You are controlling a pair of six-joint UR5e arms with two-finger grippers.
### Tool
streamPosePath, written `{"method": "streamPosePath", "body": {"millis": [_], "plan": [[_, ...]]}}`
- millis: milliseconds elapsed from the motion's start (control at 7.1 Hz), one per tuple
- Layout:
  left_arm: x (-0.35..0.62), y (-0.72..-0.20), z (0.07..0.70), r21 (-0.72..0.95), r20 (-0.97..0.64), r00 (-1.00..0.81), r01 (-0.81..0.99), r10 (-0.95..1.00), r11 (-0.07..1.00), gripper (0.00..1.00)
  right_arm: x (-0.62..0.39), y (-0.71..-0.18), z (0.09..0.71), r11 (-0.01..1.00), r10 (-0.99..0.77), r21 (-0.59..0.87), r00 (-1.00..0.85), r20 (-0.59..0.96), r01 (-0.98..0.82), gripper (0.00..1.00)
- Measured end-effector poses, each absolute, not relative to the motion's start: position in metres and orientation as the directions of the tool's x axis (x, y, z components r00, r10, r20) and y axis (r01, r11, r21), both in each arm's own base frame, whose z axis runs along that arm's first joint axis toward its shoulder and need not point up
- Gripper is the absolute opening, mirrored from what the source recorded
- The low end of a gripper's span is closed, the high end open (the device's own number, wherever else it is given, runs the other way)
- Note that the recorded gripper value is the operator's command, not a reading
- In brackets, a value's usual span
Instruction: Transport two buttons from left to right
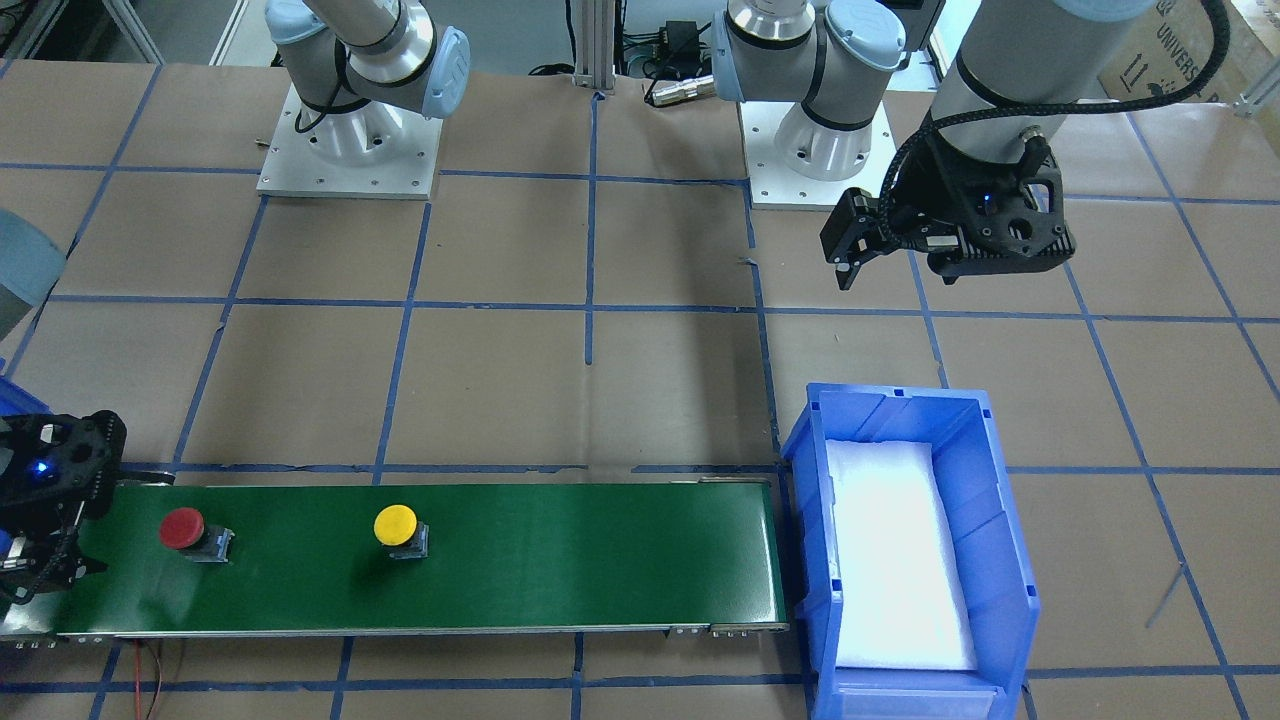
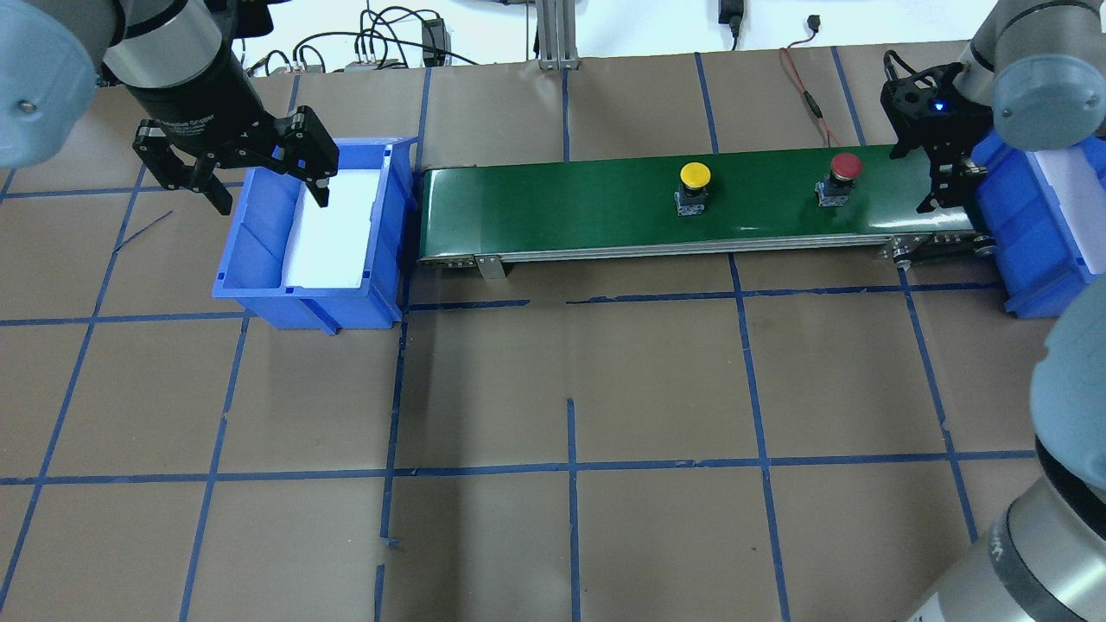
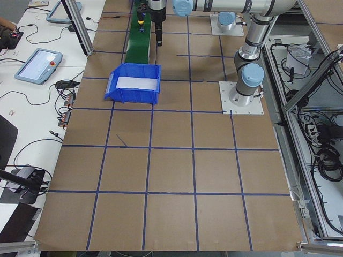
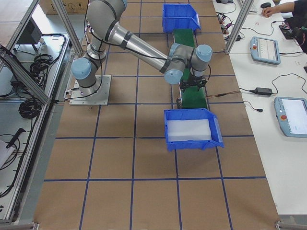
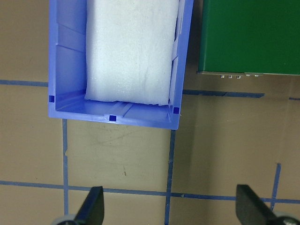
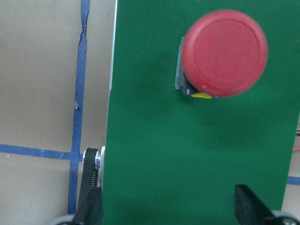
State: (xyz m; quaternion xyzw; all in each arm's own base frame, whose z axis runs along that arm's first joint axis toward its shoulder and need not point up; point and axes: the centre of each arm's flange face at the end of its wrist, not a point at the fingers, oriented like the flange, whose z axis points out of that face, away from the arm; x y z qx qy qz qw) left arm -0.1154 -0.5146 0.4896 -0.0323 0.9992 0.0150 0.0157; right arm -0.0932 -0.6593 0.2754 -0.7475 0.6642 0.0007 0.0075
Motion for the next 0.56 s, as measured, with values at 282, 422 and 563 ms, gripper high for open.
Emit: {"method": "streamPosePath", "body": {"millis": [282,422,563], "plan": [[-0.1154,-0.5147,0.4896,0.029,-0.032,-0.997,-0.065,-0.064,0.997,1.00,-0.0958,-0.6586,0.2743,-0.066,-0.998,-0.005,0.066,-0.007,-0.998,0.99],[-0.1154,-0.5147,0.4896,0.029,-0.032,-0.997,-0.065,-0.064,0.997,1.00,-0.0965,-0.6579,0.2729,-0.020,-1.000,-0.005,0.020,-0.008,-1.000,1.00],[-0.1154,-0.5147,0.4896,0.029,-0.032,-0.997,-0.065,-0.064,0.997,1.00,-0.0965,-0.6575,0.2716,0.001,-1.000,-0.007,-0.001,-0.007,-1.000,1.00]]}}
